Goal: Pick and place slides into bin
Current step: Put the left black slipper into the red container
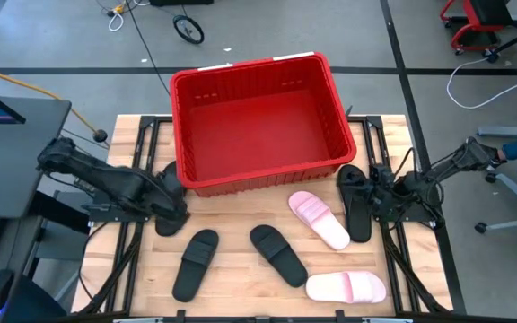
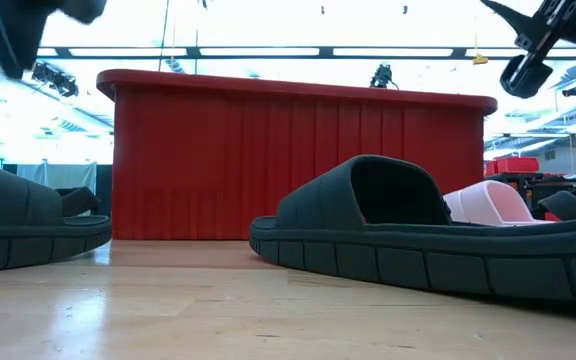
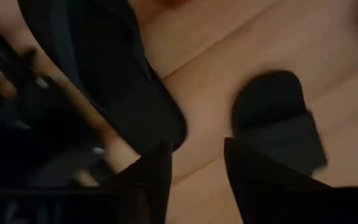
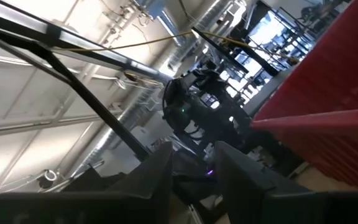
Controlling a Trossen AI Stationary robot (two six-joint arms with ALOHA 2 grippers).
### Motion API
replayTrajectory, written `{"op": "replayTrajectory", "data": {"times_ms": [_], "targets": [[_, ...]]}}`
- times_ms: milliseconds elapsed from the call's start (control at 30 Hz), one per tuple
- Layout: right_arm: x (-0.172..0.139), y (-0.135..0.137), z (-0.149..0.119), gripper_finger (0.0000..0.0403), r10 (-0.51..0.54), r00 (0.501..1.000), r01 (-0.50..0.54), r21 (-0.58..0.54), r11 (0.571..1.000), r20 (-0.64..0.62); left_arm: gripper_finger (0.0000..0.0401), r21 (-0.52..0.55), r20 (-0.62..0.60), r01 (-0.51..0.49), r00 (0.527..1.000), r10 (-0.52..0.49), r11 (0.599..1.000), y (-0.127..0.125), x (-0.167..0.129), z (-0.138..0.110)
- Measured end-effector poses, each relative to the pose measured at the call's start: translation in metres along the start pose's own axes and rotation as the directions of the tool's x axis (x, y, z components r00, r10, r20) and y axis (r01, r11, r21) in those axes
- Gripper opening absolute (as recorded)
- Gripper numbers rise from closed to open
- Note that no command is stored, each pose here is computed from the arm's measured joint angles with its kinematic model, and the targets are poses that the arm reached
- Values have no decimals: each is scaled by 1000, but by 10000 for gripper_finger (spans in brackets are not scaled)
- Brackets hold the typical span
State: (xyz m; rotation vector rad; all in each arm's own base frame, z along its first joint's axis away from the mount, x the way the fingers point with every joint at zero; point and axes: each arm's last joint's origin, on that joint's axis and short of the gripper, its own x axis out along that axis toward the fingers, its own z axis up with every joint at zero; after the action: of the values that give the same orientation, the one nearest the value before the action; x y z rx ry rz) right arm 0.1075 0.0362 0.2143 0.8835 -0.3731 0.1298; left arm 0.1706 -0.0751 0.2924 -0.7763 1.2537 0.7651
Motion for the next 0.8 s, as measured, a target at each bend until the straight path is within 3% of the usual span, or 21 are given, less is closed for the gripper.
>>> {"op": "replayTrajectory", "data": {"times_ms": [100,200,333,533,800], "targets": [[1,-1,-3,126,-14,1000,14,12,1000,-14,176,-79,28,2,1000,0,997,-8,32,-14],[2,-2,-4,126,-23,999,23,9,1000,-24,184,-148,131,23,991,-4,989,-9,63,-24],[2,-3,-5,126,-27,999,27,7,1000,-24,181,-236,184,-51,978,96,970,8,92,-29],[2,-4,-4,126,-56,998,56,-16,998,3,164,-227,239,-161,947,215,960,32,117,-32],[2,-4,-3,126,-73,997,72,32,997,18,157,-187,312,-136,931,190,973,33,123,-30]]}}
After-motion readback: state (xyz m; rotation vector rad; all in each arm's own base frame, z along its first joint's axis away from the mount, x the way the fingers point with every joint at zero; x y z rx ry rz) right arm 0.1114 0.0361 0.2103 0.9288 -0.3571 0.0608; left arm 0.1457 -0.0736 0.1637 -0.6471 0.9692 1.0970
